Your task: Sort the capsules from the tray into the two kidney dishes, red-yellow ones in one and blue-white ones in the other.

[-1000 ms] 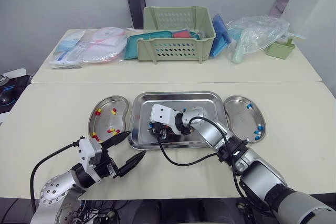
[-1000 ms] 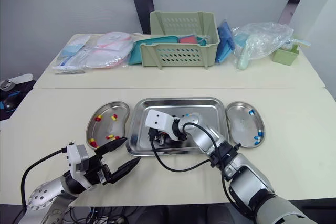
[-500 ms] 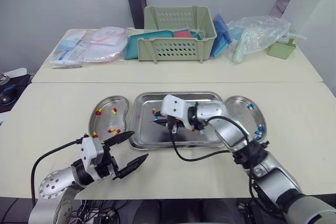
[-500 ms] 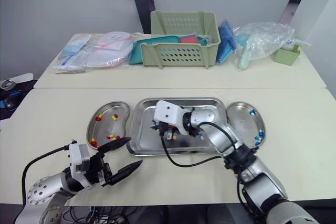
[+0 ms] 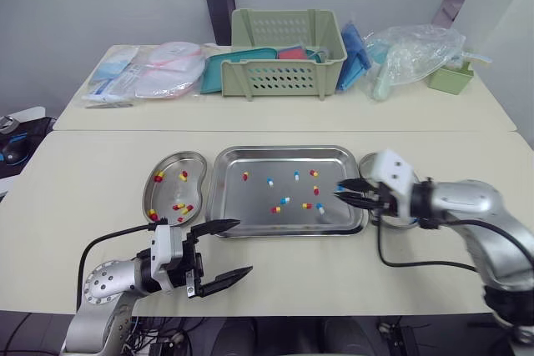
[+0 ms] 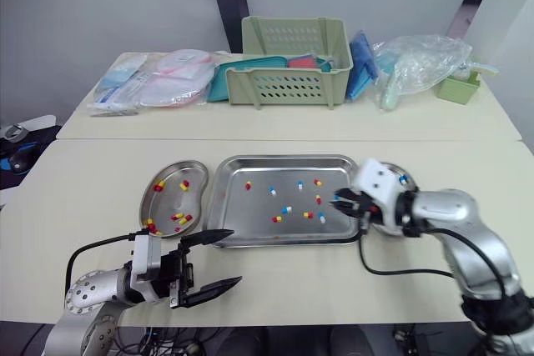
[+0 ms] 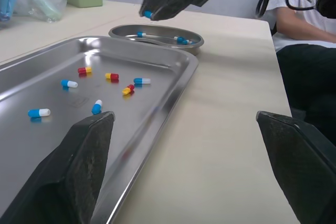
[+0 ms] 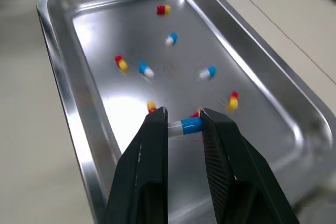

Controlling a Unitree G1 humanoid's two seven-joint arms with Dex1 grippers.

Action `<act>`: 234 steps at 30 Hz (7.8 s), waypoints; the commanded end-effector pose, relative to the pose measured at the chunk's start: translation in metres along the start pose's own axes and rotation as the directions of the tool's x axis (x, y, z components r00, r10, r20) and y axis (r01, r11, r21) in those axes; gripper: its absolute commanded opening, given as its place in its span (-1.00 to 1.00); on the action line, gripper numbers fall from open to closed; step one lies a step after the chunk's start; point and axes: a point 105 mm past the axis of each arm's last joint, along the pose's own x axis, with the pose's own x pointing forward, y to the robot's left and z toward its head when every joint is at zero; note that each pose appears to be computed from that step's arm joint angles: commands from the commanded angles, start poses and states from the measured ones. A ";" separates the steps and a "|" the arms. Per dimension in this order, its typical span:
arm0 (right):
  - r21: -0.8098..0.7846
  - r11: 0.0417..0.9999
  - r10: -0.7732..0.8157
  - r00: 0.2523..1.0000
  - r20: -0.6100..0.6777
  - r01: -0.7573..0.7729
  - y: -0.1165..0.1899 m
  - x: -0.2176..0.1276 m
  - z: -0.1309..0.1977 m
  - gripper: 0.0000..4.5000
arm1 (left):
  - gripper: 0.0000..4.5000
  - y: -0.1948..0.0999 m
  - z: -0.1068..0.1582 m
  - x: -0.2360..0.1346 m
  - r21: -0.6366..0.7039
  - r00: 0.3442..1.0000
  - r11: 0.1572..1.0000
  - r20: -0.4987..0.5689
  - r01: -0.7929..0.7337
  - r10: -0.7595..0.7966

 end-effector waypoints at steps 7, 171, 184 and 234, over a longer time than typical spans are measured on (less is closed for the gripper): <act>0.062 0.973 -0.213 0.966 -0.147 0.224 -0.027 -0.057 -0.054 -0.72 | 1.00 -0.011 0.001 0.006 0.031 0.998 0.998 0.046 0.049 -0.050; 0.059 0.987 -0.158 0.943 0.292 0.147 0.096 -0.014 -0.044 1.00 | 0.06 0.121 0.035 0.072 -0.001 0.799 0.837 -0.299 -0.547 0.522; 0.068 0.986 -0.163 0.945 0.283 0.150 0.098 -0.014 -0.043 1.00 | 0.06 0.131 0.005 0.074 -0.009 0.686 0.760 -0.438 -0.650 0.582; -0.012 1.000 0.000 0.944 0.329 0.004 0.100 -0.001 -0.029 1.00 | -0.99 0.135 0.060 -0.068 0.138 0.711 0.772 -0.316 -0.620 0.628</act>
